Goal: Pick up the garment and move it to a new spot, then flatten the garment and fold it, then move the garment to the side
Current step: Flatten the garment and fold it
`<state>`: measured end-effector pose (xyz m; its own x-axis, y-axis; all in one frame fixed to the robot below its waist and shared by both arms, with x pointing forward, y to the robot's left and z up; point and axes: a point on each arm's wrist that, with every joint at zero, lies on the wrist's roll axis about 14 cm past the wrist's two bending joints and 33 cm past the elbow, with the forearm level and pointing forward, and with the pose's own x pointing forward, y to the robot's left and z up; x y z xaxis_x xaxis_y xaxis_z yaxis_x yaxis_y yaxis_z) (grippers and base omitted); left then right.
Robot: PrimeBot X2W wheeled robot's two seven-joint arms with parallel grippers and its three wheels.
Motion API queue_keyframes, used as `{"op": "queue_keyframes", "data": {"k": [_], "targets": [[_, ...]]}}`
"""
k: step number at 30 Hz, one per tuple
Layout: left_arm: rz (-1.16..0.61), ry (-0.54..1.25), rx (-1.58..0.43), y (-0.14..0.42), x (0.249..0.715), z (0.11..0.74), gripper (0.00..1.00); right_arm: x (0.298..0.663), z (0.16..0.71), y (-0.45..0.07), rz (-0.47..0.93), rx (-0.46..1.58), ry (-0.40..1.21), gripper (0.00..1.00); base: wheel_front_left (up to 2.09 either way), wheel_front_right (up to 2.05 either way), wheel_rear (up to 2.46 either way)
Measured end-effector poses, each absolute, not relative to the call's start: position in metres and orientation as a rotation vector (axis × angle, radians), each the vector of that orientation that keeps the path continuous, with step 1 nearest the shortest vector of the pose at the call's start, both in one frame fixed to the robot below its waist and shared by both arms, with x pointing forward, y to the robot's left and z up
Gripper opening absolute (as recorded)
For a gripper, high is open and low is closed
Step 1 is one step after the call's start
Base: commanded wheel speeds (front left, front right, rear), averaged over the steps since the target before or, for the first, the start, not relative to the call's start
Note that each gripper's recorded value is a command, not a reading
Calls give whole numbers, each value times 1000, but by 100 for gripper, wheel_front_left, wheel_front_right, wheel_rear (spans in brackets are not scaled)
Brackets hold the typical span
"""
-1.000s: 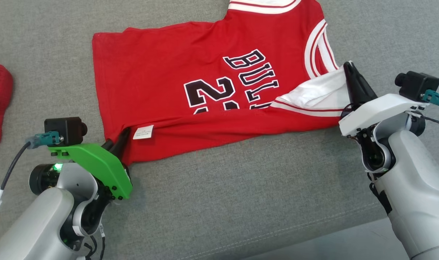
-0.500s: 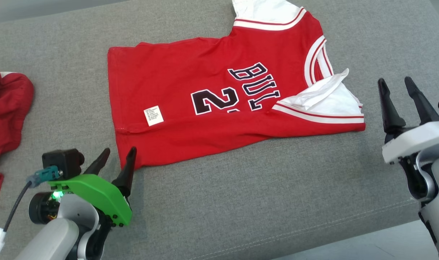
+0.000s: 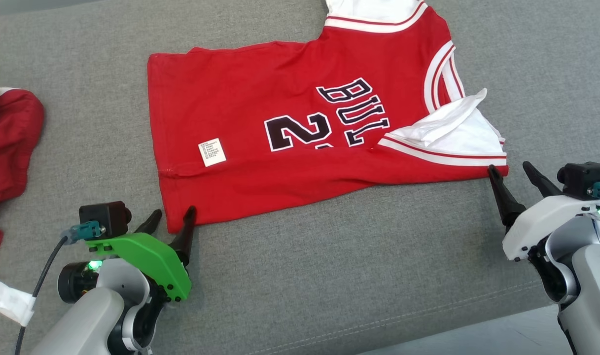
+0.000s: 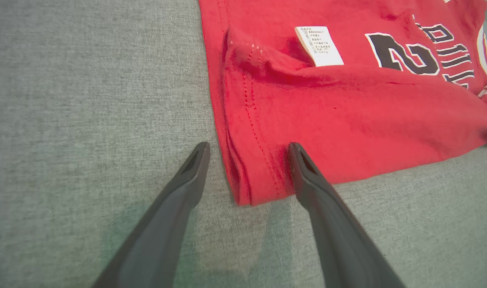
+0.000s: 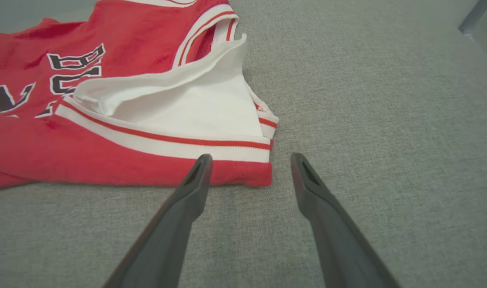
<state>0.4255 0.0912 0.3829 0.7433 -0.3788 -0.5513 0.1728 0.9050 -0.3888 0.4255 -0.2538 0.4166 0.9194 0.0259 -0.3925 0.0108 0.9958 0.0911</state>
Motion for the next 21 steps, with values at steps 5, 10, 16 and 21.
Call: {"op": "queue_keyframes", "data": {"k": [5, 10, 16, 21], "targets": [[-321, 714, -320, 91, 427, 372, 100, 433, 403, -254, -6, 100, 475, 100, 0, 0, 0], [-340, 742, -328, 89, 427, 366, 49, 438, 391, -249, -3, 117, 531, 87, 0, 0, 0], [-391, 765, -352, 81, 420, 367, 0, 445, 392, -239, 20, 182, 547, 0, 0, 0, 0], [-402, 769, -403, 86, 409, 377, 0, 448, 416, -253, 25, 194, 515, 0, 0, 0, 0]]}}
